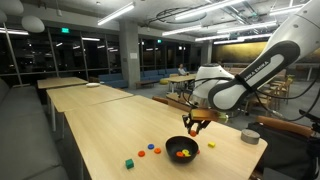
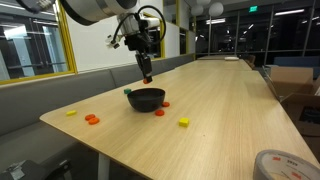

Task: Put some of the discs on the table in the bowl

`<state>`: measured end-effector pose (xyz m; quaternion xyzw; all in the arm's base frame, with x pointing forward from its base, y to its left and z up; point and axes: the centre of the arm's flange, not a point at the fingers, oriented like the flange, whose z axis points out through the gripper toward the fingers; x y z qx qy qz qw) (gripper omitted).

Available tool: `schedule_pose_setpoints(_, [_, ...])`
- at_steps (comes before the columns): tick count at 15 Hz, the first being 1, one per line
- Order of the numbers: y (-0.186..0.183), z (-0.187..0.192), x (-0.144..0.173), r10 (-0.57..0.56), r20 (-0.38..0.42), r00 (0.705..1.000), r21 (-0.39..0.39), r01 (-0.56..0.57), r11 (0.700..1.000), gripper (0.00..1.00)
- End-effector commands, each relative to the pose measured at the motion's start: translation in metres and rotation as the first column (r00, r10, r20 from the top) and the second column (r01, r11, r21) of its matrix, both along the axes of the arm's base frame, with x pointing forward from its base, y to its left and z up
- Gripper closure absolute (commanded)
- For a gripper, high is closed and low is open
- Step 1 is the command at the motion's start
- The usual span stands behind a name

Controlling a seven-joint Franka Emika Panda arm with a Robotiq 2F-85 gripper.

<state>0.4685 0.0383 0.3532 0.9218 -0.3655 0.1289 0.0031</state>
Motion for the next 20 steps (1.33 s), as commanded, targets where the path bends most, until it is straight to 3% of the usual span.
schedule_pose_setpoints(1, [0.012,-0.001,0.048,0.094,0.019,0.995,0.012,-0.095,0.995,0.74])
schedule_pose_setpoints(3, [0.017,-0.007,0.064,0.133,0.007,0.991,0.028,-0.133,0.991,0.74])
schedule_pose_setpoints(4, [0.019,-0.010,0.070,0.147,-0.006,0.989,0.037,-0.147,0.988,0.48])
schedule_pose_setpoints(5, [0.020,-0.012,0.074,0.160,-0.019,0.987,0.046,-0.159,0.986,0.32])
schedule_pose_setpoints(9, [0.024,-0.019,0.081,0.205,-0.078,0.976,0.076,-0.199,0.977,0.03])
schedule_pose_setpoints(12, [0.028,-0.019,0.086,0.276,-0.082,0.958,0.061,-0.272,0.960,0.00])
schedule_pose_setpoints(16, [0.051,-0.020,0.102,0.494,-0.137,0.858,0.047,-0.493,0.869,0.00])
schedule_pose_setpoints(20, [0.077,-0.032,0.118,0.660,-0.197,0.725,0.049,-0.665,0.745,0.00])
